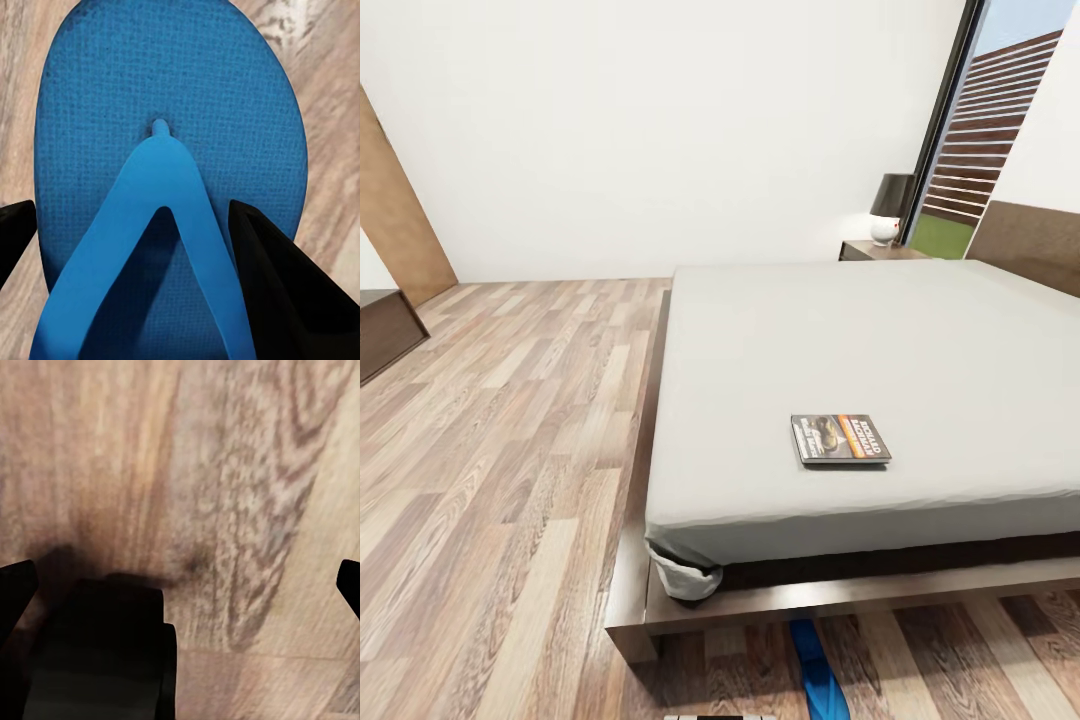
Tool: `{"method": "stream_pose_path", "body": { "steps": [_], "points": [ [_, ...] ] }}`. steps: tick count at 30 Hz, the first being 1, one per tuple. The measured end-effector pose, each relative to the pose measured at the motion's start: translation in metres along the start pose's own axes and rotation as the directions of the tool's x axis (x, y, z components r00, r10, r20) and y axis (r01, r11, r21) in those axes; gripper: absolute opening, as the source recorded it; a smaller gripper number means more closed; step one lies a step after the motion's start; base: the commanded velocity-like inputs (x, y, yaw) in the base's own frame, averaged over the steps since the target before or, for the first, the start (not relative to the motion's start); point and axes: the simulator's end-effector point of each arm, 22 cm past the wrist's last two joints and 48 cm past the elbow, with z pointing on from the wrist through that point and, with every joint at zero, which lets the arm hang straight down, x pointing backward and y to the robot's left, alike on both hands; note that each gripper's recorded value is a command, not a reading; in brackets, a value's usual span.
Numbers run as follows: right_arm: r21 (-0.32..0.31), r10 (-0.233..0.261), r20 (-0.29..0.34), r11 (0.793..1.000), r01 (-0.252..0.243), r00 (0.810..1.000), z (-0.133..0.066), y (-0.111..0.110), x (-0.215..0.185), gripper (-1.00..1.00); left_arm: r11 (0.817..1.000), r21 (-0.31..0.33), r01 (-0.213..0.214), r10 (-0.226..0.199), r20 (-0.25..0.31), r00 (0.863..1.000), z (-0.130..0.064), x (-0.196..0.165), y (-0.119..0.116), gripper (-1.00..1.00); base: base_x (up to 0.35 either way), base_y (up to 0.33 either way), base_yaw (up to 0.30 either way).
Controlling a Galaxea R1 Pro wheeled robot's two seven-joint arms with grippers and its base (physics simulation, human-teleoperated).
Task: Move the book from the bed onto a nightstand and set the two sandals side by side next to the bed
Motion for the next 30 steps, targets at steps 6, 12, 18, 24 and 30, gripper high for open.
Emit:
{"method": "stream_pose_path", "body": {
  "steps": [6,12,18,24,30],
  "points": [
    [0.0,0.0,0.0,1.0,0.0,1.0,0.0,0.0,0.0,1.0,1.0,-0.001,0.0,0.0,0.0,1.0,0.0,0.0,0.0,-1.0,0.0,0.0,0.0],
    [0.0,0.0,0.0,1.0,0.0,1.0,0.0,0.0,0.0,1.0,0.998,-0.055,0.006,-0.006,0.0,1.0,0.0,0.0,0.013,-1.0,0.0,0.0,0.0],
    [0.0,0.0,0.0,1.0,0.0,1.0,0.0,0.0,0.0,1.0,0.986,-0.165,0.014,-0.014,0.003,1.0,-0.003,-0.001,0.038,-1.0,0.0,0.0,0.0],
    [0.001,0.0,0.0,1.0,0.0,1.0,0.0,0.0,0.0,1.0,0.982,-0.19,0.019,-0.018,0.005,1.0,-0.004,-0.001,0.044,-1.0,0.0,0.0,0.0],
    [0.0,0.0,0.0,1.0,0.0,1.0,0.0,0.0,0.0,1.0,0.981,-0.194,0.018,-0.018,0.004,1.0,-0.004,-0.001,0.045,-1.0,0.0,0.0,0.0]
  ]
}}
